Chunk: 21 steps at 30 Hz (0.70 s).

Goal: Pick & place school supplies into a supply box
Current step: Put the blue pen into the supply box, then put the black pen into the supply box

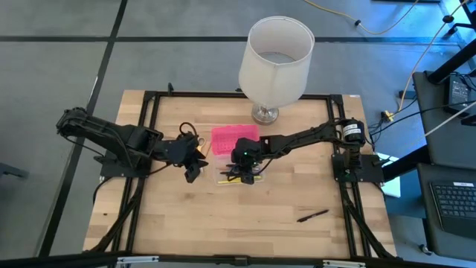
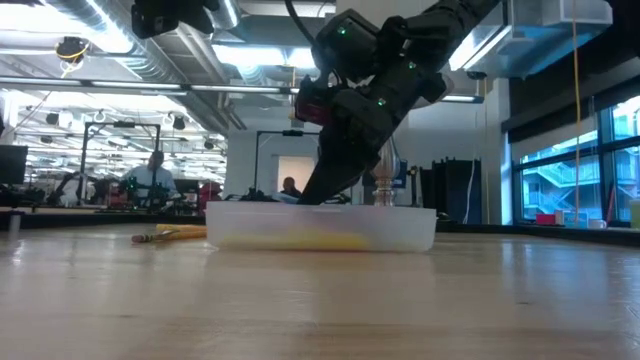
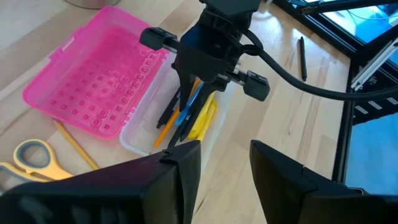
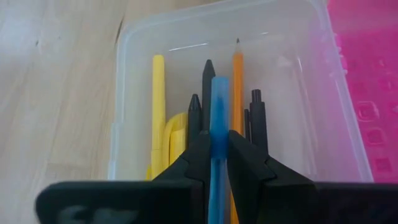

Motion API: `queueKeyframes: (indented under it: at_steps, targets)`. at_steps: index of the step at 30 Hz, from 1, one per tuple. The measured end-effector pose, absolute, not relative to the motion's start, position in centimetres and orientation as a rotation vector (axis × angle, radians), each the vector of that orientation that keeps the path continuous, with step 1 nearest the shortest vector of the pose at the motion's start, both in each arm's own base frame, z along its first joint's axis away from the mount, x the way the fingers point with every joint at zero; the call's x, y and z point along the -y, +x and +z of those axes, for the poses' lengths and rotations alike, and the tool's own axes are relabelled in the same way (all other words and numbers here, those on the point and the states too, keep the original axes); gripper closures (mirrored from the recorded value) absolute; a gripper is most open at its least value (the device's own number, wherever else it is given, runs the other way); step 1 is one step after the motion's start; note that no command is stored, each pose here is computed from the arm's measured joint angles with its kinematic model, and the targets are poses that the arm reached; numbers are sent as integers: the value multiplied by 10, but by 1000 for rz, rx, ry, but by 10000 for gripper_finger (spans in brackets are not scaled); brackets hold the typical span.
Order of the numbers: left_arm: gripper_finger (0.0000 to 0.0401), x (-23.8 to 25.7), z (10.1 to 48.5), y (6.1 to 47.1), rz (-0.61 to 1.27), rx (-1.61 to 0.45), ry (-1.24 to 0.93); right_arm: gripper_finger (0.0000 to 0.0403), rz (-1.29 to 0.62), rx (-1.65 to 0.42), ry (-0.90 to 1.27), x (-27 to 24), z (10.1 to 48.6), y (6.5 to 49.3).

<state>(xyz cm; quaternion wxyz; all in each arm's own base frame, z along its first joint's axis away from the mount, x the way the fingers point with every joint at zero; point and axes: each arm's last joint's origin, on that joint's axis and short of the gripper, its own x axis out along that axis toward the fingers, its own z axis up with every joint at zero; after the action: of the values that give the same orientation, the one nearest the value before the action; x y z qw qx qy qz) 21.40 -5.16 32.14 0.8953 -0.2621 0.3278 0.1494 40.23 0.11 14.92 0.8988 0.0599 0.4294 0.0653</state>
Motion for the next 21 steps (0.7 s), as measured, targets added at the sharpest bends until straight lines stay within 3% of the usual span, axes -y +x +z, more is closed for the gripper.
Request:
queueKeyframes:
  at_steps: [5, 14, 21]
  targets:
    - [272, 52, 321, 214, 310, -679, -543, 350, 148, -887, 100, -1, 149, 402]
    - [272, 52, 321, 214, 297, -684, -511, 291, 148, -896, 109, -1, 152, 404]
    - [272, 52, 321, 214, 295, -684, -506, 284, 204, -1046, 141, -5, 195, 403]
